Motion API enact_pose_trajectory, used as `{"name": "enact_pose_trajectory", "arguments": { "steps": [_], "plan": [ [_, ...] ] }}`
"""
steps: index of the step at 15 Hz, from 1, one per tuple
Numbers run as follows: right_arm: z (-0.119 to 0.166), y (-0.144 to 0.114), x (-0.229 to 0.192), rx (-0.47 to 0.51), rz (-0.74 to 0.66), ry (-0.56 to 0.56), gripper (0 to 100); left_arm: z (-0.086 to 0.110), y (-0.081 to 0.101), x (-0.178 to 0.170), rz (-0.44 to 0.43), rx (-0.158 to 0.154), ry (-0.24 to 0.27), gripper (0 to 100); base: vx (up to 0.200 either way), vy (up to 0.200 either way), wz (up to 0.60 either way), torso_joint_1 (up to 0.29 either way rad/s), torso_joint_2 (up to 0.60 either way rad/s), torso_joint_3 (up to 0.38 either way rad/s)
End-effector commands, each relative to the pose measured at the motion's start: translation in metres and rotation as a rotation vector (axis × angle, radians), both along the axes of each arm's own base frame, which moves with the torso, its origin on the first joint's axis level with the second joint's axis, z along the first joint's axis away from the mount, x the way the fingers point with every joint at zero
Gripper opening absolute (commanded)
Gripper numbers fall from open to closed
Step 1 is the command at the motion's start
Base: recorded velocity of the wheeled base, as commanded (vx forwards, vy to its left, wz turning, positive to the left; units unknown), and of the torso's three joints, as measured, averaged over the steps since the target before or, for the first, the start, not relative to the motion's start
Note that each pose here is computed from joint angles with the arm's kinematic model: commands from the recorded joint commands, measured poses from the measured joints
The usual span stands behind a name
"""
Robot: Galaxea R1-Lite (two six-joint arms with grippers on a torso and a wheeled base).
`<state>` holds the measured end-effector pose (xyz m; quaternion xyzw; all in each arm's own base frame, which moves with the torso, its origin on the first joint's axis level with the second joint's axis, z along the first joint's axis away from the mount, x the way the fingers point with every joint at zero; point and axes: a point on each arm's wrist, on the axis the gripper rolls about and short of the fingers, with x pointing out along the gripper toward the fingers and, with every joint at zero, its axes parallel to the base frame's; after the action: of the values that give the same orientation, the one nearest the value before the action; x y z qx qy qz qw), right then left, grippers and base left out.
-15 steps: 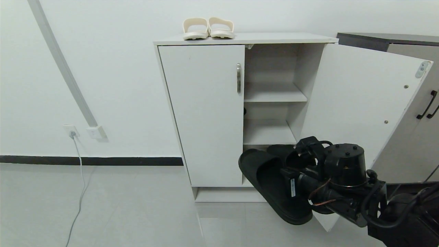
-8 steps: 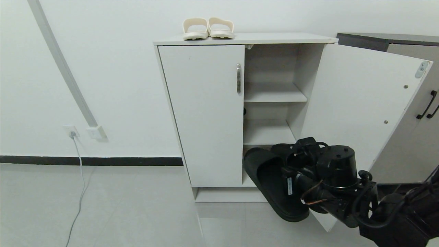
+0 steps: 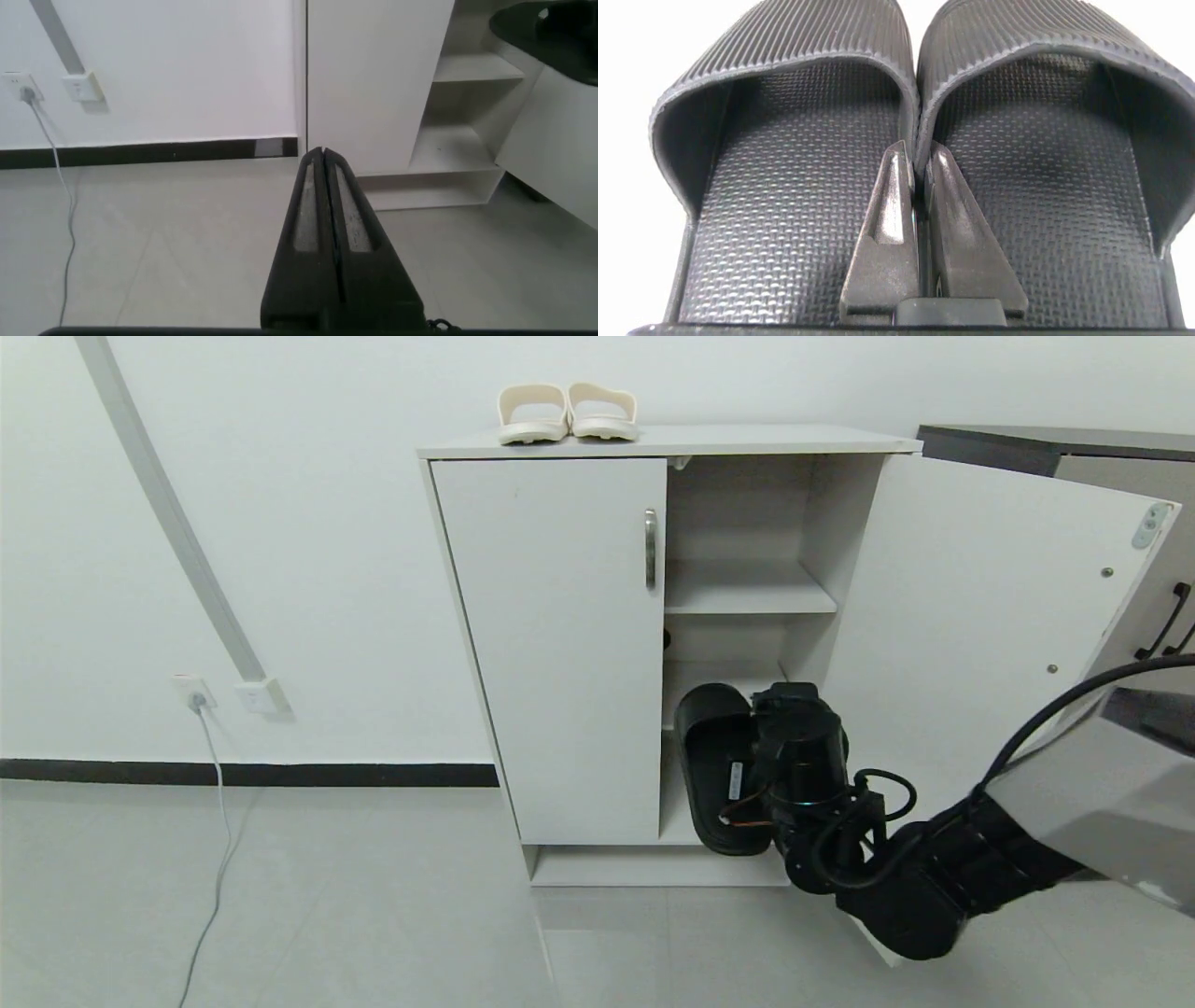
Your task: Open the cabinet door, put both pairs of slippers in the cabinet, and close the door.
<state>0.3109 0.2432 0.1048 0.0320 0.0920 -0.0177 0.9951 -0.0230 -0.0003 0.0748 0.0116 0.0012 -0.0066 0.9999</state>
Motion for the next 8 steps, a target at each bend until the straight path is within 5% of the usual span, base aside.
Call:
{"name": "enact_pose_trajectory", "arguments": {
  "steps": [1, 2, 8],
  "plan": [
    [-0.0245, 0.0147, 0.009, -0.024, 0.002, 0.028, 0, 0.0, 0.0, 0.0002, -0.001, 0.0, 0.004, 0, 0.0, 0.0, 0.0, 0.0, 0.0, 0.0],
    [-0.0252, 0.0143, 0.0087, -0.026, 0.0, 0.03, 0, 0.0, 0.0, 0.0002, -0.001, 0.0, 0.004, 0, 0.0, 0.0, 0.0, 0.0, 0.0, 0.0],
    [-0.0293, 0.0138, 0.0081, -0.032, 0.0, 0.04, 0, 0.0, 0.0, 0.0002, -0.001, -0.002, 0.004, 0, 0.0, -0.2, 0.0, 0.002, 0.01, 0.002]
  ]
}}
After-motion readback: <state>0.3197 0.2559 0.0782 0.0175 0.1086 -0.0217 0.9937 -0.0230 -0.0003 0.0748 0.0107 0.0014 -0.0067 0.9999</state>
